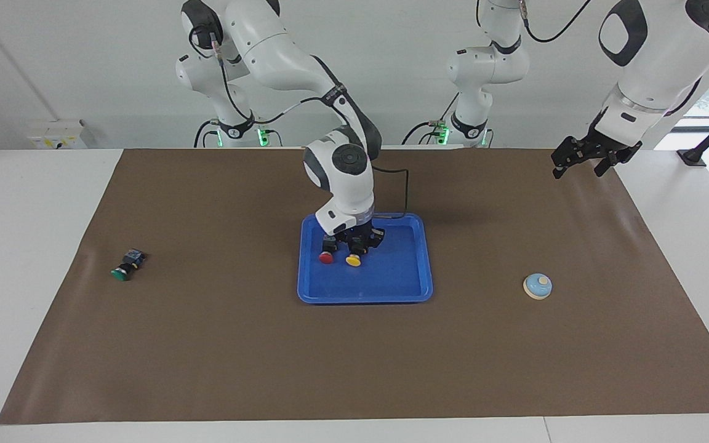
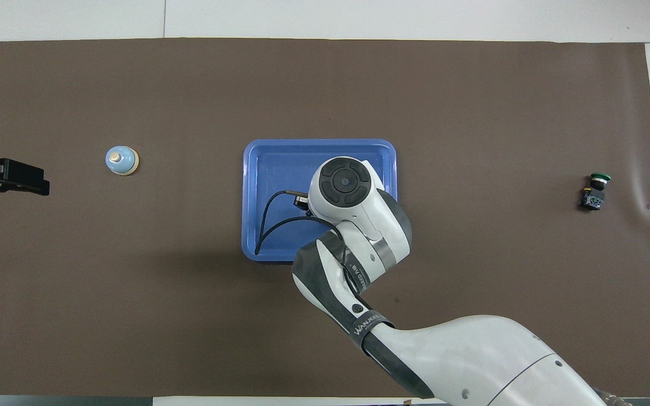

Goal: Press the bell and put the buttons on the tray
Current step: 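Carry the yellow button into the blue tray and release it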

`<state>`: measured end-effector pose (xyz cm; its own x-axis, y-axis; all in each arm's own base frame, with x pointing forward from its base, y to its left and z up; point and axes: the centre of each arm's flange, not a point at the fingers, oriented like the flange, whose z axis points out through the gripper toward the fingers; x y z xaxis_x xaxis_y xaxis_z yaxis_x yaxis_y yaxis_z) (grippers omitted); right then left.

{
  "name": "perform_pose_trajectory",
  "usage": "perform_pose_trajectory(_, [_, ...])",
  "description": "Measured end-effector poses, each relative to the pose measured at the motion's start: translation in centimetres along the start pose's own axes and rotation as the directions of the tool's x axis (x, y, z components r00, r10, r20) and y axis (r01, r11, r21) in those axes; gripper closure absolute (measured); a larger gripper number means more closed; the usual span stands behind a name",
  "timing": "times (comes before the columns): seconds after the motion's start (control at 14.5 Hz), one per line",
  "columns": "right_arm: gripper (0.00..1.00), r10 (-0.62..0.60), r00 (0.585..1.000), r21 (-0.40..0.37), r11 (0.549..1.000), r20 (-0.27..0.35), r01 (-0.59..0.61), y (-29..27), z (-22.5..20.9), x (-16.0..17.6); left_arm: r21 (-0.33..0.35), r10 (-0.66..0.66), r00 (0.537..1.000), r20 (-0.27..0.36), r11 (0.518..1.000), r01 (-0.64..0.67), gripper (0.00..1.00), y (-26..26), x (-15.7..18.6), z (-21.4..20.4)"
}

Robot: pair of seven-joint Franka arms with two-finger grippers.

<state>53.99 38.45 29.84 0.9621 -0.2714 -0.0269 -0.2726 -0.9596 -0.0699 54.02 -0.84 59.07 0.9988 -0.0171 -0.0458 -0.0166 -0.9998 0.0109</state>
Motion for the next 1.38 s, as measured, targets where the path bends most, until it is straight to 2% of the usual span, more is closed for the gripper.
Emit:
perform_pose_trajectory(0.14, [0.59,-0.004,1.0,0.001,1.0,0.001,0.004,-0.3,0.0,-0.4,0.0,0.0,1.0,0.0,1.0,0.0,0.0,0.0,0.0,0.0])
perform_pose_trajectory(0.21, [0.52,-0.002,1.0,0.0,1.0,0.002,0.002,-0.6,0.0,-0.8,0.0,0.0,1.0,0.0,1.0,0.0,0.0,0.0,0.0,0.0])
perform_pose_trajectory(0.28, [0.52,0.001,1.0,0.0,1.0,0.002,-0.001,-1.0,0.1,-1.2,0.0,0.0,1.0,0.0,1.0,0.0,0.0,0.0,0.0,0.0])
perform_pose_trajectory(0.35, [0.46,0.008,1.0,0.0,1.0,0.002,-0.008,-1.2,0.1,-1.5,0.0,0.0,1.0,0.0,1.0,0.0,0.0,0.0,0.0,0.0])
perform_pose_trajectory(0.62, [0.05,0.042,0.999,-0.017,0.999,0.015,-0.042,-1.3,-1.0,-1.6,0.0,0.0,1.0,0.0,1.0,0.0,0.0,0.0,0.0,0.0])
perform_pose_trajectory(0.69, [0.0,0.049,0.999,-0.029,0.998,0.023,-0.048,-1.5,-2.2,-1.4,0.0,0.0,1.0,0.0,1.0,0.0,0.0,0.0,0.0,0.0])
perform_pose_trajectory(0.9, [0.0,0.086,0.996,-0.035,0.996,0.02,-0.085,-0.9,-6.6,0.9,0.0,0.0,1.0,0.0,1.0,0.0,0.0,0.0,0.0,0.0])
perform_pose_trajectory(1.04, [0.0,0.141,0.99,-0.03,0.99,0.01,-0.141,1.7,-9.6,3.6,0.0,0.0,1.0,0.0,1.0,0.0,0.0,0.0,0.0,0.0])
perform_pose_trajectory(1.17, [0.0,0.175,0.985,-0.03,0.984,0.006,-0.175,6.0,-12.5,7.0,0.0,0.0,1.0,0.0,1.0,0.0,0.0,0.0,0.0,0.0])
perform_pose_trajectory(1.38, [0.0,0.15,0.989,-0.025,0.988,-0.002,-0.15,15.0,-16.4,12.7,0.0,0.0,1.0,0.0,1.0,0.0,0.0,0.0,0.0,0.0])
